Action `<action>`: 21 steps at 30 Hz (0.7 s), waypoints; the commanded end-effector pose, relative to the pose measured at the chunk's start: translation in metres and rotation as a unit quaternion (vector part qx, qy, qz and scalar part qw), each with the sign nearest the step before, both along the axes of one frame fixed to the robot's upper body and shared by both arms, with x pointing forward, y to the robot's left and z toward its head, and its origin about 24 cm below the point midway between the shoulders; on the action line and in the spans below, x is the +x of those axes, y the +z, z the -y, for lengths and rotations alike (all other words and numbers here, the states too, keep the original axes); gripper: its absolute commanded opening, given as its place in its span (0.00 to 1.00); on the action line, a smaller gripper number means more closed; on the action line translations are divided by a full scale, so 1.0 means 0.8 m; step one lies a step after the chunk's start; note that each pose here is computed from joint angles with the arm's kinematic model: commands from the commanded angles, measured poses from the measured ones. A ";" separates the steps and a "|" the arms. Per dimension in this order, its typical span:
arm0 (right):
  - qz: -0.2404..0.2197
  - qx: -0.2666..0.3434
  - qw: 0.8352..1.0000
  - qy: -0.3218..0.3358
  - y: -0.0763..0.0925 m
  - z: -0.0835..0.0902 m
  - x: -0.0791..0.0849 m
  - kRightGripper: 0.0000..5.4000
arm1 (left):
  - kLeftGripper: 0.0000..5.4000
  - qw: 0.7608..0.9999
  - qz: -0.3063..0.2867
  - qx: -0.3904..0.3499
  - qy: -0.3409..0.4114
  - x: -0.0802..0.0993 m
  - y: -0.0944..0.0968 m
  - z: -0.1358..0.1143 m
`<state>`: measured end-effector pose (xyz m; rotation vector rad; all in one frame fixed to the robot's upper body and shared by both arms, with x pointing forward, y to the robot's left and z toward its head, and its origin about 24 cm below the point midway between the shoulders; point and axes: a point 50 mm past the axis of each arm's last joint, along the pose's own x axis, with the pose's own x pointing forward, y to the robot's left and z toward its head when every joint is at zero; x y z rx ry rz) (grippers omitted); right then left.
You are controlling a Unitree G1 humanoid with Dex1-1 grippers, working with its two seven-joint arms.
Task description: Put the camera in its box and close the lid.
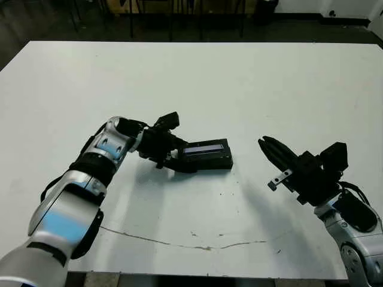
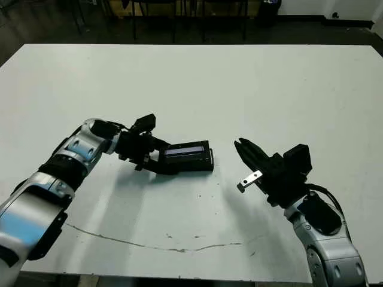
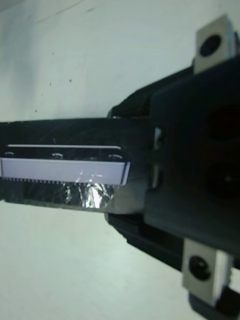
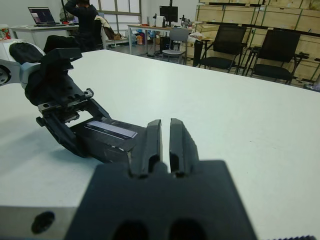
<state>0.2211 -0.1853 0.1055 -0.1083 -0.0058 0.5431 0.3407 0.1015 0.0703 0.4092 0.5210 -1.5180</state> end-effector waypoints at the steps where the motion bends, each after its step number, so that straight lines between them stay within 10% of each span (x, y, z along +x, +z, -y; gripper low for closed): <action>1: -0.013 -0.006 1.000 -0.006 -0.003 0.006 -0.002 0.00 | 0.52 0.998 -0.055 0.032 -0.013 -0.015 -0.032 0.006; 21: -0.007 -0.015 1.000 -0.003 0.005 0.012 -0.002 0.00 | 0.52 0.996 -0.030 0.063 -0.048 -0.010 -0.028 0.030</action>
